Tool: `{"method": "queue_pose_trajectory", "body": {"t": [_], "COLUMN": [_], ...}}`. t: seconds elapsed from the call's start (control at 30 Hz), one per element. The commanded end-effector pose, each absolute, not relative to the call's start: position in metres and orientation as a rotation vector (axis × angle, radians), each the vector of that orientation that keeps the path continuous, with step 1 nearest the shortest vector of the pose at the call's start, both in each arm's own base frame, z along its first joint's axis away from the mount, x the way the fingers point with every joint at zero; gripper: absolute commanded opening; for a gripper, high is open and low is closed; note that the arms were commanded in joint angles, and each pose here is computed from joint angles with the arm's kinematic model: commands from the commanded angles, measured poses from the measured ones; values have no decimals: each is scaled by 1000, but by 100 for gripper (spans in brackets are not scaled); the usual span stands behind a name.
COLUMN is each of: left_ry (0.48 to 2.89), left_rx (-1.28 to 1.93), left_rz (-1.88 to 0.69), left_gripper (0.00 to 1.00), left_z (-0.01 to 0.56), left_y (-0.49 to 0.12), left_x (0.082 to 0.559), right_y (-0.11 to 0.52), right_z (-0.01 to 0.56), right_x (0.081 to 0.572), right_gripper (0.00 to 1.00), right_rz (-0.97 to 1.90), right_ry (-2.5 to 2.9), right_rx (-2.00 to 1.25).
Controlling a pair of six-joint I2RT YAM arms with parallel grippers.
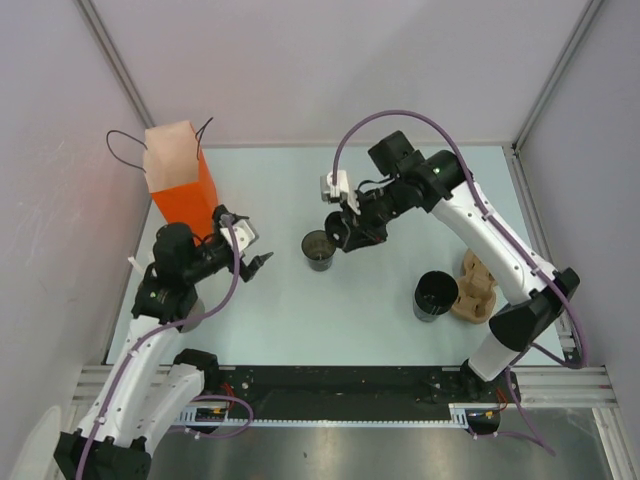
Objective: Pack the takeout coffee
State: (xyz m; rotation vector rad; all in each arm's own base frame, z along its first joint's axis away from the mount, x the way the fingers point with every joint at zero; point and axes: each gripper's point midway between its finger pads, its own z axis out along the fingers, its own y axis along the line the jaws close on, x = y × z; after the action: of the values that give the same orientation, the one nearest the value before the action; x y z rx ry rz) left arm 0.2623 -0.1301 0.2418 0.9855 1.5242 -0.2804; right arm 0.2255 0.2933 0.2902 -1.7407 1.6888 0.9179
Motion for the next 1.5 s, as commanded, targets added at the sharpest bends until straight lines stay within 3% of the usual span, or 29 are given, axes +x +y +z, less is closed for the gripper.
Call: {"method": "queue_pose_trajectory", "body": {"t": [0.0, 0.3, 0.83, 1.17, 1.47], "left_ry": [1228, 851, 624, 537, 497], "left_rx": [1283, 1446, 1611, 1637, 1643], "left_rz": [-442, -896, -838, -952, -1045], "left_gripper": [100, 100, 100, 99, 74], "left_z": [274, 310, 318, 317, 320], "left_y": [-169, -209, -235, -246, -249], "left_x": [230, 169, 181, 153, 128], "right_y": [274, 271, 293, 309, 308], "right_z": [307, 328, 316, 314, 319], "right_x": [150, 109, 73, 75, 77], "right_gripper": [14, 14, 14, 14, 14], "right_rz": [1112, 1271, 1480, 1488, 1458], "right_ry": [1548, 1366, 1284, 1285, 1273], "right_rx": [-1912, -1918, -2008, -2045, -2043]}}
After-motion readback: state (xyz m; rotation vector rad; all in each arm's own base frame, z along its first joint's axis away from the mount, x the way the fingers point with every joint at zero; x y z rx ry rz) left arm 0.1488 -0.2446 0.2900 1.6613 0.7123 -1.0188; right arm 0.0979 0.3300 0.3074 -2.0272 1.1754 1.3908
